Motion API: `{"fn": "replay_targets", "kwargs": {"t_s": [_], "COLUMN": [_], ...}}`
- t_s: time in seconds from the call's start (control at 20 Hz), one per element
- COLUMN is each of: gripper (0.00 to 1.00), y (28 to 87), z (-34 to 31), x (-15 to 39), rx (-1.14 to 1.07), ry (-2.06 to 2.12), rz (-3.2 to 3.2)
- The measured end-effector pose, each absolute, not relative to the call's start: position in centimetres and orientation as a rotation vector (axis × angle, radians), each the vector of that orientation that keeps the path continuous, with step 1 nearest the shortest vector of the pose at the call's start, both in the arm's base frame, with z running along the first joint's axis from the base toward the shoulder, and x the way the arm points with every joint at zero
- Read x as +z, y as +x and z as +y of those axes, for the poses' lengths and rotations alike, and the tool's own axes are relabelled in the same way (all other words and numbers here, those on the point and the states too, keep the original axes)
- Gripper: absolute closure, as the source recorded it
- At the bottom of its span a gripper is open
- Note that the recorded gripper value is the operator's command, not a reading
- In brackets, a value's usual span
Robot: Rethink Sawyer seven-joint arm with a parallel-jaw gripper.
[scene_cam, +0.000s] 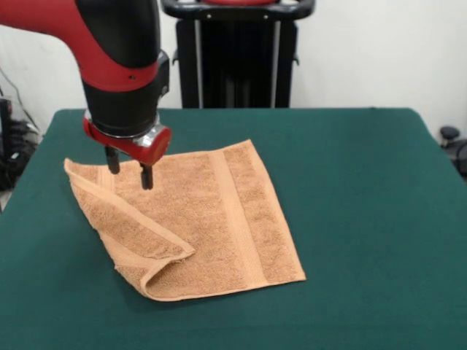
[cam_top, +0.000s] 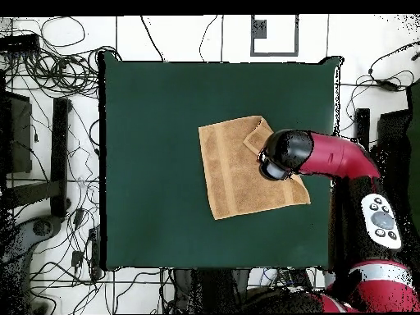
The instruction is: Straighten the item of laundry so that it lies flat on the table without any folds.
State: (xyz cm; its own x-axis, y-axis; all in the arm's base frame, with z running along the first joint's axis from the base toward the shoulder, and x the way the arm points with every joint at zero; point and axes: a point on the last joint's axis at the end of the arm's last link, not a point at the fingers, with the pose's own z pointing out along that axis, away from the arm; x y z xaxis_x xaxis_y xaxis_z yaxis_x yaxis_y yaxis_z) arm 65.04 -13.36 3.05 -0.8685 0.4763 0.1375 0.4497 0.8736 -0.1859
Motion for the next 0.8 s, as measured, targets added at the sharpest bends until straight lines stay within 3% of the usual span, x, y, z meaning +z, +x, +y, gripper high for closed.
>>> {"fn": "replay_targets", "kwargs": {"t_s": [0.8], "gripper": [0.00], "y": [65.9], "z": [-9.4], "x": [3.2], "rx": [0.196], "ry": [-0.671], "rz": [-2.877]}}
